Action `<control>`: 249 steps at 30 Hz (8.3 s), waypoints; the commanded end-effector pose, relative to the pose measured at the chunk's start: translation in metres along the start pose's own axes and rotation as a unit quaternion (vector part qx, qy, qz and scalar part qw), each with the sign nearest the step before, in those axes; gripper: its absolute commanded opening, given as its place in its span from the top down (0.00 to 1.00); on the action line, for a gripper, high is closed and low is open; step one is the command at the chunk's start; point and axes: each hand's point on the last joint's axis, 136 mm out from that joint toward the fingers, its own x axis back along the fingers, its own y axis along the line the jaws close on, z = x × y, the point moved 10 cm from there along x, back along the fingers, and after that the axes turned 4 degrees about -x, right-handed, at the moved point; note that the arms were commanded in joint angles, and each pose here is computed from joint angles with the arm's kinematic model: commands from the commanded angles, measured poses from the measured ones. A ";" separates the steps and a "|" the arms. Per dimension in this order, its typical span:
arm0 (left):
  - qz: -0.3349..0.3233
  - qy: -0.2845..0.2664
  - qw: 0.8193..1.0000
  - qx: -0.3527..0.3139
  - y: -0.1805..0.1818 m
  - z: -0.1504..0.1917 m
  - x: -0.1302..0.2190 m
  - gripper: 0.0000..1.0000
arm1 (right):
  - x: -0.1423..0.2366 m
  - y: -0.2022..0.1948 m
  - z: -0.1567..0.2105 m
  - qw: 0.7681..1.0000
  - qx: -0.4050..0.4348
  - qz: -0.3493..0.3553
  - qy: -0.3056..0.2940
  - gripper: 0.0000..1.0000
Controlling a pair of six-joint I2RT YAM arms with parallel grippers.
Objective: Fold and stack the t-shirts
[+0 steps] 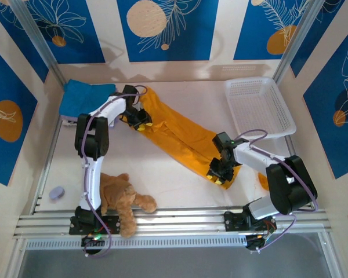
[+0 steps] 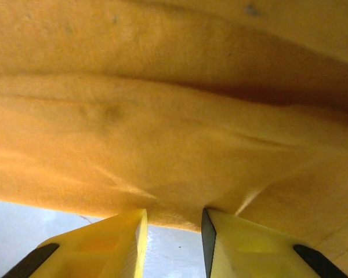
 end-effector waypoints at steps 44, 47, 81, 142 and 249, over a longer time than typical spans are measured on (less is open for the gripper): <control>0.139 -0.005 0.989 0.043 -0.040 -0.044 -0.037 0.64 | -0.019 -0.008 0.052 0.991 0.046 0.087 0.089 0.67; 0.135 -0.001 0.990 0.041 -0.042 -0.053 -0.039 0.64 | -0.016 -0.009 0.058 0.990 0.057 0.084 0.094 0.67; 0.176 -0.116 0.978 0.014 -0.002 -0.043 0.137 0.59 | -0.054 0.150 0.034 0.981 0.160 0.010 0.112 0.68; 0.062 0.043 0.996 -0.055 -0.038 0.101 -0.022 0.57 | 0.007 0.015 0.024 0.994 0.113 0.005 -0.001 0.74; -0.189 0.091 0.959 -0.188 -0.041 0.348 -0.010 1.00 | 0.013 -0.023 0.036 0.990 0.126 -0.062 0.028 1.00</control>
